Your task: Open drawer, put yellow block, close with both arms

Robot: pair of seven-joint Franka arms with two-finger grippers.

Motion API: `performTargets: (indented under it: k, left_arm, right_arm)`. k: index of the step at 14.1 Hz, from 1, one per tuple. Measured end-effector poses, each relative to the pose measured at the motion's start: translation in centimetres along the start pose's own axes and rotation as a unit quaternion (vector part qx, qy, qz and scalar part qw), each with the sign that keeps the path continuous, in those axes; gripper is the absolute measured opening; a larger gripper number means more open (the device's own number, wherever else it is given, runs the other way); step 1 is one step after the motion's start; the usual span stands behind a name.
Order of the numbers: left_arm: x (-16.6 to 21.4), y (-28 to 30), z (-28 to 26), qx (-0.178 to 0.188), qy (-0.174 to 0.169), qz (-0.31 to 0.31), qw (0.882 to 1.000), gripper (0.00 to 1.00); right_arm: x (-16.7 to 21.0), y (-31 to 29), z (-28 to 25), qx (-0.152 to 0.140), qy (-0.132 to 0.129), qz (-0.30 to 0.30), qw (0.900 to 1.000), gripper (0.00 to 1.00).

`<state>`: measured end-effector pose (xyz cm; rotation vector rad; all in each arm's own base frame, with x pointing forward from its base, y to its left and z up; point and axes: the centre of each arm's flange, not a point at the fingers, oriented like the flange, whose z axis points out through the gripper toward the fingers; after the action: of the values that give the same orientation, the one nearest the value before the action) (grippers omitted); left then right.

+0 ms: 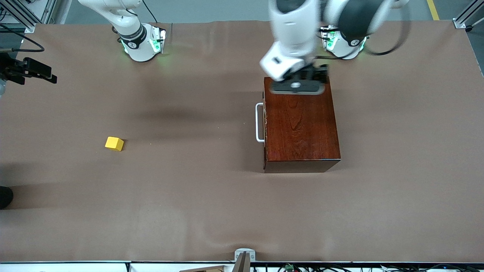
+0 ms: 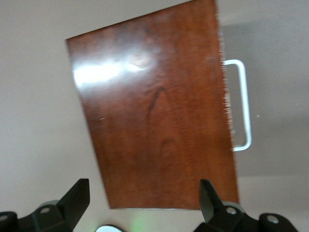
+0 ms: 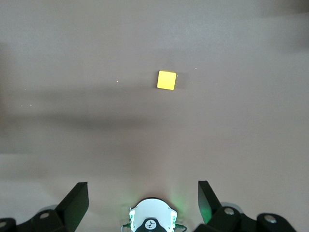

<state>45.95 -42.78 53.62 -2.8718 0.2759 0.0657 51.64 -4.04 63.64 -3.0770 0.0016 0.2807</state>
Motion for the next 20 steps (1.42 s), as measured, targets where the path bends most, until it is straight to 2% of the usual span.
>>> performTargets:
  k: [2,5,7,12,20]
  left_arm:
    - [0.2,4.0,1.2,-0.01,0.012,0.01,1.0,1.0]
    - [1.8,7.5,3.5,-0.035,0.027,-0.034,0.998,1.0]
    - [2.6,9.9,5.6,-0.03,0.031,-0.07,0.997,1.0]
    - [2.6,17.8,11.8,-0.015,0.071,-0.164,0.984,1.0]
    - [4.0,18.2,18.3,0.032,0.043,-0.176,0.983,1.0]
  right_arm:
    - [0.0,0.2,0.0,0.0,0.0,0.002,1.0,1.0]
    - [0.0,0.3,0.0,0.001,0.0,0.002,1.0,1.0]
    - [0.0,0.3,0.0,0.001,0.0,0.002,1.0,1.0]
    - [0.0,0.3,0.0,0.001,0.0,0.003,1.0,1.0]
    - [0.0,0.2,0.0,0.0,0.0,0.001,1.0,1.0]
